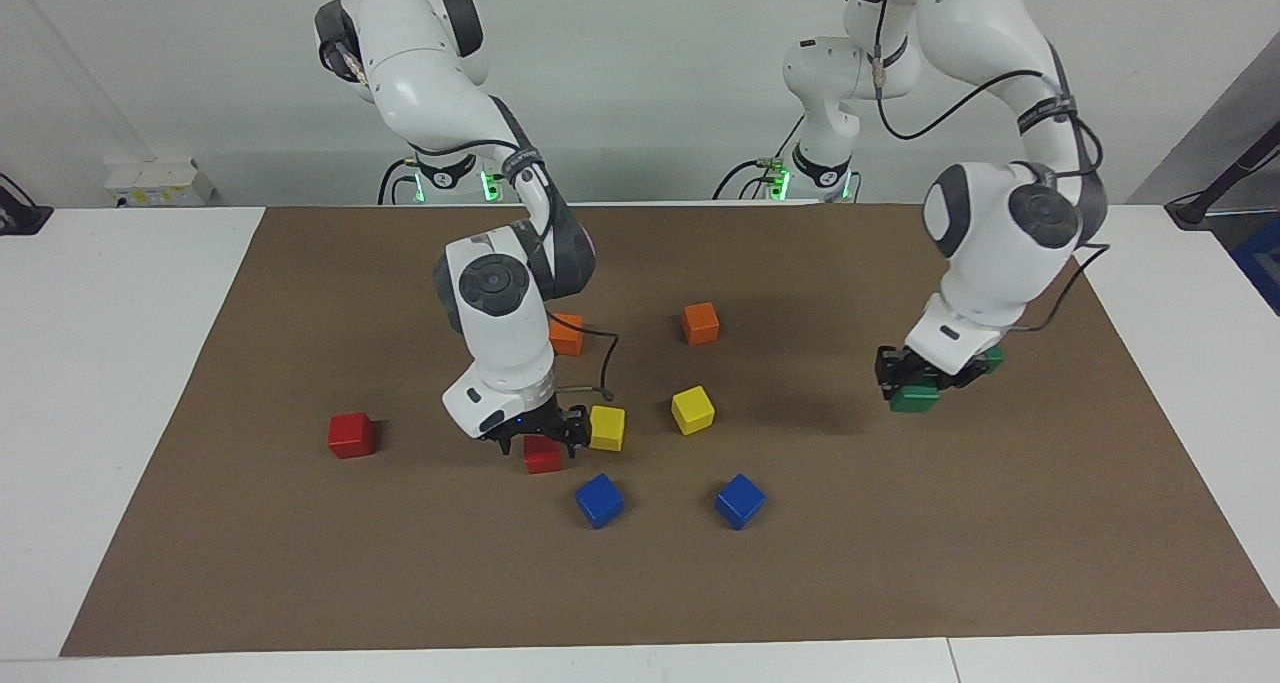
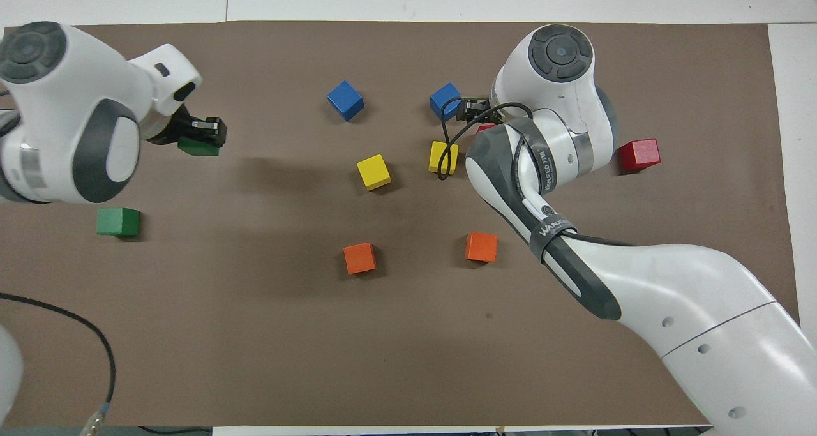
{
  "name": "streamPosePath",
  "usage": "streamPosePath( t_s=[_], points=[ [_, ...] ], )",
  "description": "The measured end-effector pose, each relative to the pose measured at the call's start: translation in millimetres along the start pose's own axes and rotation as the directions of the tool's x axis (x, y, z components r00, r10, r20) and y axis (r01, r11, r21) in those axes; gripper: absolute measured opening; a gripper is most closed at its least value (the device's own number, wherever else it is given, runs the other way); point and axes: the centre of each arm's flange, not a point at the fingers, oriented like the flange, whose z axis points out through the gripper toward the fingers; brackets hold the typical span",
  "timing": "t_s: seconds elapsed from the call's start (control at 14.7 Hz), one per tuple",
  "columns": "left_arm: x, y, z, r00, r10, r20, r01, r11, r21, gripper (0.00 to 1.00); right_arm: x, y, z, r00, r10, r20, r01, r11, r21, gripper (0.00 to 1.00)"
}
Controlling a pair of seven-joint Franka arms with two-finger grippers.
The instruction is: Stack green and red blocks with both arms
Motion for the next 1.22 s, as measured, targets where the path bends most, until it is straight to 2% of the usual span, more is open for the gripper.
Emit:
streamPosePath(
  t_s=[0.14,0.41,1.02,1.09,1.16,1.22],
  points=[
    [-22,-42,12,0.999,0.031,0.011,-0.031,1.000,-0.004,0.55,0,0,5,1.000,0.000,-0.004,0.000,1.000,0.003,1.00],
    [-55,-89,42,0.999,0.033,-0.024,-0.033,0.999,0.012,0.55,-5,1,24,1.000,-0.002,0.001,0.002,1.000,0.004,1.00],
    [-87,-79,70,0.998,0.029,-0.058,-0.027,0.999,0.027,0.55,-15,10,47,1.000,-0.012,0.007,0.012,1.000,-0.014,1.00],
    [-89,-78,74,0.998,0.027,-0.063,-0.025,0.999,0.027,0.55,-16,10,49,1.000,-0.013,0.010,0.013,1.000,-0.016,0.93],
    [-91,-77,78,0.997,0.023,-0.068,-0.022,0.999,0.026,0.55,-17,10,50,1.000,-0.013,0.013,0.014,1.000,-0.017,0.81],
    [-93,-77,81,0.997,0.019,-0.070,-0.018,1.000,0.024,0.55,-18,10,50,1.000,-0.015,0.015,0.015,1.000,-0.018,0.81]
  ],
)
